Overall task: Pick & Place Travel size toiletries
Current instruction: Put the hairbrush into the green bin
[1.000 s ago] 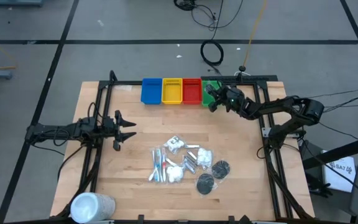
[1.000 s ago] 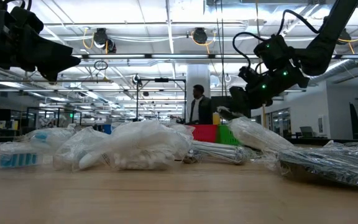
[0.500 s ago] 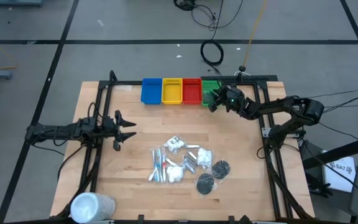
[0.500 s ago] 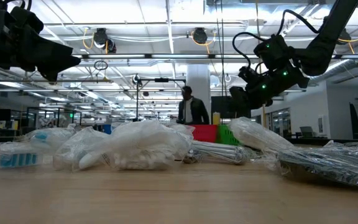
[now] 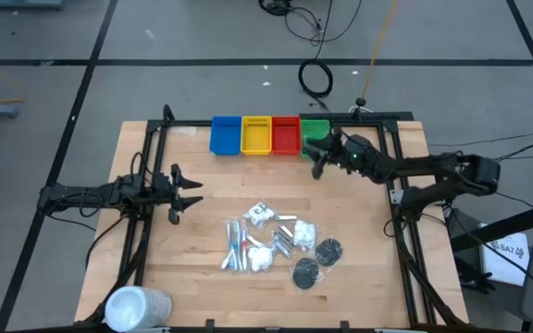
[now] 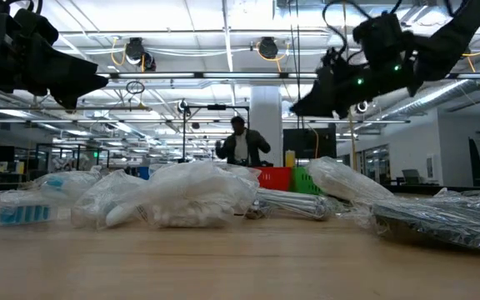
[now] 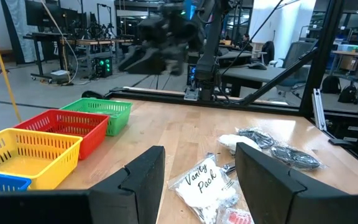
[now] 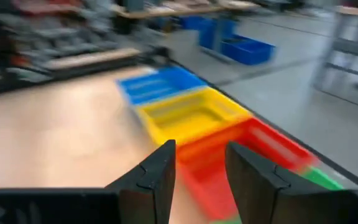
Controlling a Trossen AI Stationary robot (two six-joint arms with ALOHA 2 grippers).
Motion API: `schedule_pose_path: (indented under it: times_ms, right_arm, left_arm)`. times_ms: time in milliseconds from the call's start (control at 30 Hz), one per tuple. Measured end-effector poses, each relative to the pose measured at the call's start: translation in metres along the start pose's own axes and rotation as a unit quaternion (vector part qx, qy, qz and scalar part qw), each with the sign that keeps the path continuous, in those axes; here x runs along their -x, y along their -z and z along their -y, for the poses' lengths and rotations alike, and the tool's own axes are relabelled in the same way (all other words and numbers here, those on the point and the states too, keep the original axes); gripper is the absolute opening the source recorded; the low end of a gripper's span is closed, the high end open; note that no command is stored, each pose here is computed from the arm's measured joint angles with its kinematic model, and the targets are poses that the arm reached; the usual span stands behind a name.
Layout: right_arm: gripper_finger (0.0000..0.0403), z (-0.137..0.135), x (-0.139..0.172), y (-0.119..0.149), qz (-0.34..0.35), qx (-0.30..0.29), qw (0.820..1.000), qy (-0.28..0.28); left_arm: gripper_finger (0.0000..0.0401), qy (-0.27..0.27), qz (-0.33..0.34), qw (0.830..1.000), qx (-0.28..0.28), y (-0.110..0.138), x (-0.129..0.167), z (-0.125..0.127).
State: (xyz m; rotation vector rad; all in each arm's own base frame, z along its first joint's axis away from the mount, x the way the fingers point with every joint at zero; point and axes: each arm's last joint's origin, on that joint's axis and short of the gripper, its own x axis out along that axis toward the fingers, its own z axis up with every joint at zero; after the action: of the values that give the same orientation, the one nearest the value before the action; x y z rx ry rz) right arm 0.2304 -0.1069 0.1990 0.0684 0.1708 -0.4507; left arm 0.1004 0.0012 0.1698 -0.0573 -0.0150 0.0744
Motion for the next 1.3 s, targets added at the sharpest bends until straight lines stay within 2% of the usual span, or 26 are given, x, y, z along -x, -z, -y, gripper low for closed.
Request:
schedule_pose_path:
  times_ms: [133,233,333,467,633,700,867,1133,1300]
  right_arm:
    - [0.0131,-0.026,0.011,-0.007,-0.001,-0.011,0.994,-0.105]
    - [0.013,-0.045,0.02,-0.009,-0.016,-0.027,0.98,-0.197]
    - [0.013,-0.064,0.03,-0.009,-0.043,-0.044,0.955,-0.29]
    - [0.013,-0.088,0.044,-0.008,-0.077,-0.072,0.911,-0.397]
    - [0.013,-0.119,0.061,-0.003,-0.111,-0.079,0.865,-0.482]
    - [0.013,-0.132,0.069,-0.002,-0.115,-0.07,0.856,-0.5]
    - [0.013,-0.162,0.093,0.002,-0.113,-0.063,0.849,-0.512]
    - [0.013,-0.195,0.131,0.013,-0.135,-0.076,0.857,-0.491]
    - [0.013,-0.204,0.149,0.019,-0.136,-0.056,0.865,-0.48]
  left_arm:
    - [0.0191,0.0,0.0,1.0,0.0,0.0,0.0,0.0]
    - [0.0191,0.0,0.0,1.0,0.0,0.0,0.0,0.0]
    - [0.0191,0.0,0.0,1.0,0.0,0.0,0.0,0.0]
    - [0.0191,0.0,0.0,1.0,0.0,0.0,0.0,0.0]
    - [0.0191,0.0,0.0,1.0,0.0,0.0,0.0,0.0]
    - [0.0191,0.0,0.0,1.0,0.0,0.0,0.0,0.0]
    - [0.0191,0.0,0.0,1.0,0.0,0.0,0.0,0.0]
    - [0.0191,0.0,0.0,1.0,0.0,0.0,0.0,0.0]
    - [0.0191,0.0,0.0,1.0,0.0,0.0,0.0,0.0]
